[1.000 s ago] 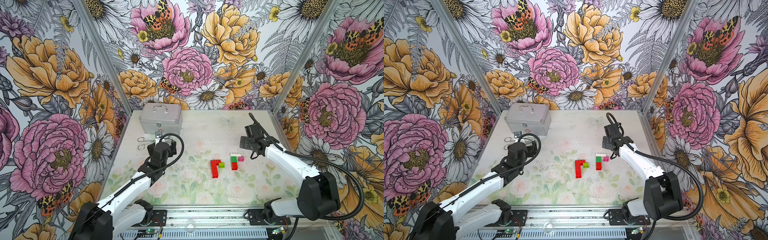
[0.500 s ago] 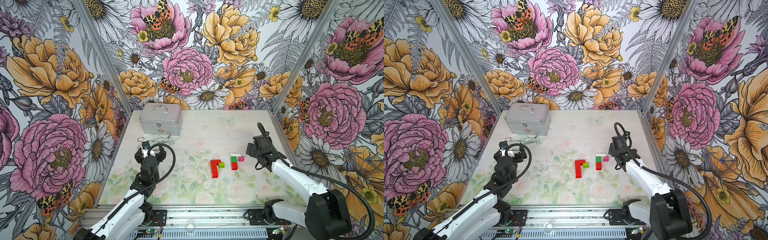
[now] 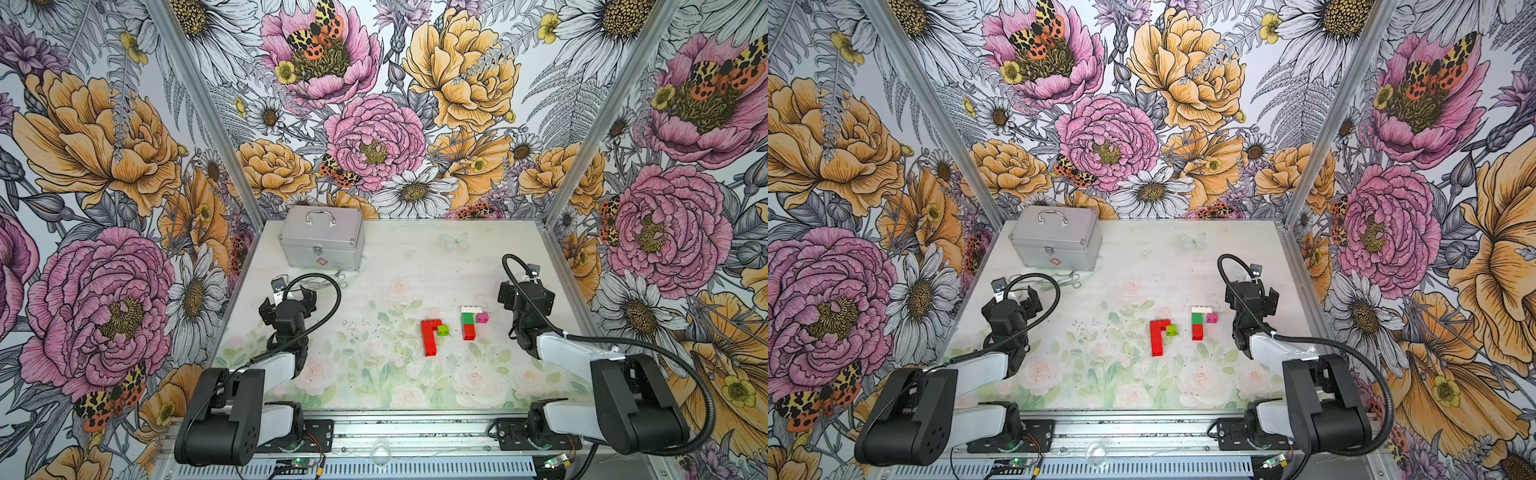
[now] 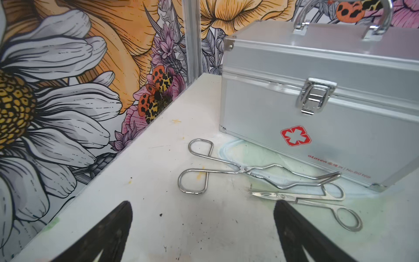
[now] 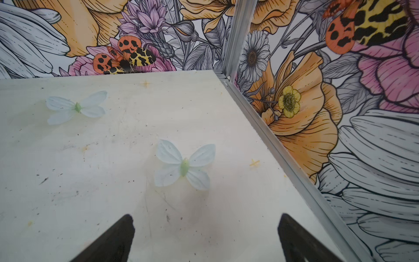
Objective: Assemble the letter r with lego
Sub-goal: Reset both arms
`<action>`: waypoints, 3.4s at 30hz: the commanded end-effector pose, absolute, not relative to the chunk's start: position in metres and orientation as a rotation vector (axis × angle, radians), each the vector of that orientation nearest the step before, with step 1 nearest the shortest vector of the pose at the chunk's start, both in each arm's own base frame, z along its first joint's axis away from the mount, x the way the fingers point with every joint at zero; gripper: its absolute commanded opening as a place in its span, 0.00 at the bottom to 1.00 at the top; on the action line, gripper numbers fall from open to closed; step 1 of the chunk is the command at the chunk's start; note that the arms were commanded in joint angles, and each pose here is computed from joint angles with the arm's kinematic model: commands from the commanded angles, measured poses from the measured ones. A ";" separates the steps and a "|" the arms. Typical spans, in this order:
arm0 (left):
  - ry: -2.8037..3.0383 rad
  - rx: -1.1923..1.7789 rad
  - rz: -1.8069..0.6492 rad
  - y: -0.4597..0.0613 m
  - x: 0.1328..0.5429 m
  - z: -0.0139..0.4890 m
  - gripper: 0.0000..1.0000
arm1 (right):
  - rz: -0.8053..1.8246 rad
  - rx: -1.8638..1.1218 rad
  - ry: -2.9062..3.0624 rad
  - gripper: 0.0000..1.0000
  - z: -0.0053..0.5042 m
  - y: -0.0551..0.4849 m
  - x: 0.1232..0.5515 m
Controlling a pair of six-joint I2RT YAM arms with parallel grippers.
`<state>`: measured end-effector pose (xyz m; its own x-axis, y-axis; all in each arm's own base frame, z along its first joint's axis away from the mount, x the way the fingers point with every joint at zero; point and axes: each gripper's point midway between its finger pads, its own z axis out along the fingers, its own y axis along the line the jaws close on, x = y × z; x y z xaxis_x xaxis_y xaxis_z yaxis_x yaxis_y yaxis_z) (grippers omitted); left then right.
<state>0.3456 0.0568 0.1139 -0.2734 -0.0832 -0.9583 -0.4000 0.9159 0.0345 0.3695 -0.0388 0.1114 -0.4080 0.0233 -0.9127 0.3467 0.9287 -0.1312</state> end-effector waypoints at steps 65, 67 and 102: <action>1.767 -0.225 0.169 0.034 0.398 0.121 0.99 | -0.210 0.211 1.833 1.00 0.113 -0.041 0.396; 1.767 -0.225 0.169 0.034 0.398 0.121 0.99 | -0.210 0.212 1.832 1.00 0.113 -0.041 0.396; 1.769 -0.222 0.164 0.033 0.398 0.121 0.99 | -0.212 0.211 1.831 1.00 0.114 -0.041 0.396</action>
